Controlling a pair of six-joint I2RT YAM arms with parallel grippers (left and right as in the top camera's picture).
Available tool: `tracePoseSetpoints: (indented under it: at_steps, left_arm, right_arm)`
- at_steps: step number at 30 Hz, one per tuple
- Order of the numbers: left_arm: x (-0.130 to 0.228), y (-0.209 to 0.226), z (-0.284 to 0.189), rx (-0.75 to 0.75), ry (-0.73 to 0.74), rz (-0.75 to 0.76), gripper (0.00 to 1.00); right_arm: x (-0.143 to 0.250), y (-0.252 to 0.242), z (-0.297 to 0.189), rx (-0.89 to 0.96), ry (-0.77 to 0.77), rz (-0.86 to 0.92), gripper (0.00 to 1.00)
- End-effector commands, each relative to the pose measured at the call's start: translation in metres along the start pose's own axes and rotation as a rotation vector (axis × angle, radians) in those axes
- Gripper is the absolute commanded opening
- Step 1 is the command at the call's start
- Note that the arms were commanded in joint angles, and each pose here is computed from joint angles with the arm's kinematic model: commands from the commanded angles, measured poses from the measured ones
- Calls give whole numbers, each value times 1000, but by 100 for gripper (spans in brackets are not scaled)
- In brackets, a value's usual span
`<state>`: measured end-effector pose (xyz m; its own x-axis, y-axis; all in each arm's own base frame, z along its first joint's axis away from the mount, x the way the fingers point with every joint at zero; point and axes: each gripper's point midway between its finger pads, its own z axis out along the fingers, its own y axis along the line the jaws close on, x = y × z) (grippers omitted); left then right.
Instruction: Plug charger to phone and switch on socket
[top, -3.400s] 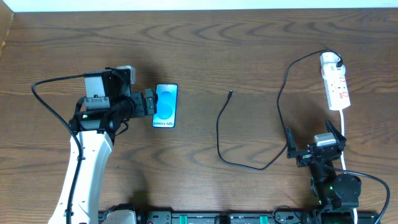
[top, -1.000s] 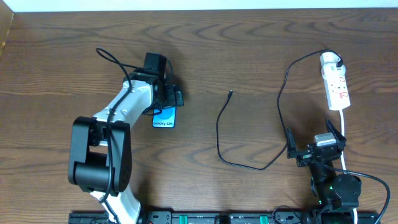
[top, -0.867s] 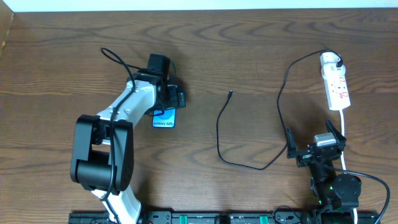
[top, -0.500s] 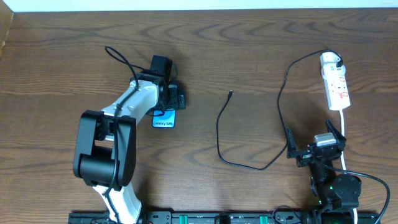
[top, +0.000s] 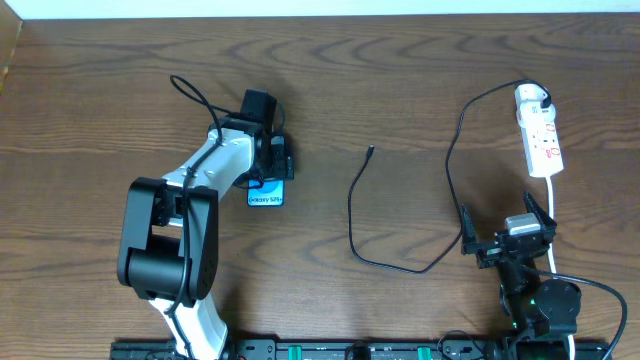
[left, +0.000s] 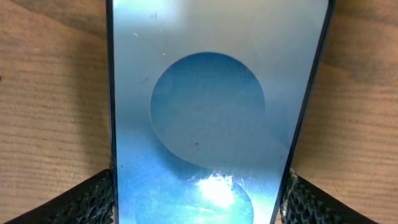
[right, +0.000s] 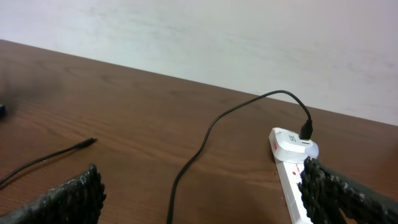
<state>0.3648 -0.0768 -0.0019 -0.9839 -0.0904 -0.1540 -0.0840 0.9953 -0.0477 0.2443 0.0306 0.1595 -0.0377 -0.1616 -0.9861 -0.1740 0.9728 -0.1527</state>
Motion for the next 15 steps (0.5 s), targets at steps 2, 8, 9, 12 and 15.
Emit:
tracePoseSetpoints:
  at_steps: [2,8,9,12,15]
  left_arm:
    - [17,-2,7,16,77,4,80]
    - [35,4,5,-8,152,-21,78]
    - [37,4,5,-12,161,-21,78]
    - [38,5,5,-13,166,-20,78]
    - [30,3,6,-3,133,-19,87]
  right_arm:
    - [0,0,0,-2,0,1,99]
    - [0,0,0,-2,0,1,99]
    - [0,0,0,-2,0,1,99]
    - [1,0,0,-2,0,1,99]
    - [1,0,0,-2,0,1,99]
